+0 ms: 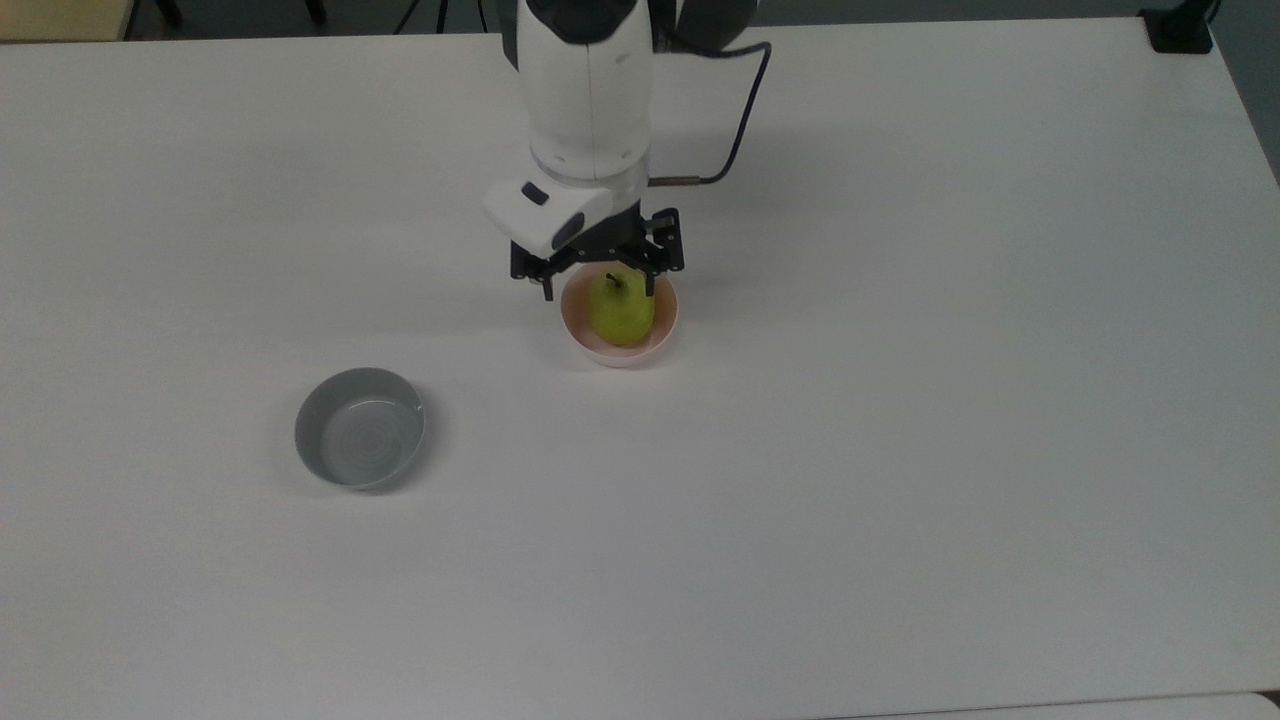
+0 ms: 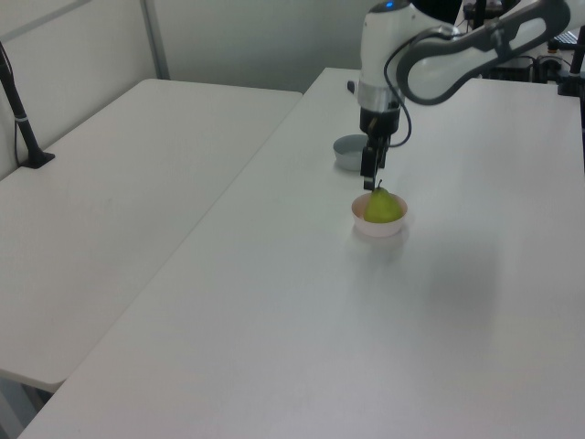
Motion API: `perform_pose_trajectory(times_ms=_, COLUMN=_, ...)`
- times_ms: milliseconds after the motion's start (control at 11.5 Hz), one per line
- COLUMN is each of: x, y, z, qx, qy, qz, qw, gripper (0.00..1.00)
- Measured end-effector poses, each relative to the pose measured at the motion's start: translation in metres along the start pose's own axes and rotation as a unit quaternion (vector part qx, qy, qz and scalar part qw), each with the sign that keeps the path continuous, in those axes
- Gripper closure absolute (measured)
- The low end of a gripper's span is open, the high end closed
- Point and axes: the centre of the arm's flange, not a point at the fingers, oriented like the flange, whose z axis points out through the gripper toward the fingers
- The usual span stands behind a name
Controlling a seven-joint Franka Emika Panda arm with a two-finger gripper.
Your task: Place the pear in the bowl
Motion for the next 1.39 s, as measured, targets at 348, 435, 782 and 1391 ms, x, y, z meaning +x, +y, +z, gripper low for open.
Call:
perform_pose_trajectory(times_ms=348, x=-0.018, y=0.044, z=-0.081, qx=-0.004, qy=-0.001, qz=0.035, qw=0.9994, gripper=0.0)
perform_pose_trajectory(times_ms=435, x=-0.028, y=0.06, z=-0.109, qx=-0.006, qy=-0.003, qz=0.049, qw=0.9988, gripper=0.0)
perform_pose_trajectory(times_ms=782, x=-0.064, y=0.112, z=-0.185, qx=-0.004, qy=0.002, qz=0.088, qw=0.9961, gripper=0.0)
perform_pose_trajectory(times_ms=1391, x=-0.072, y=0.132, z=-0.208, qx=-0.002, qy=-0.005, qz=0.003, qw=1.0, gripper=0.0)
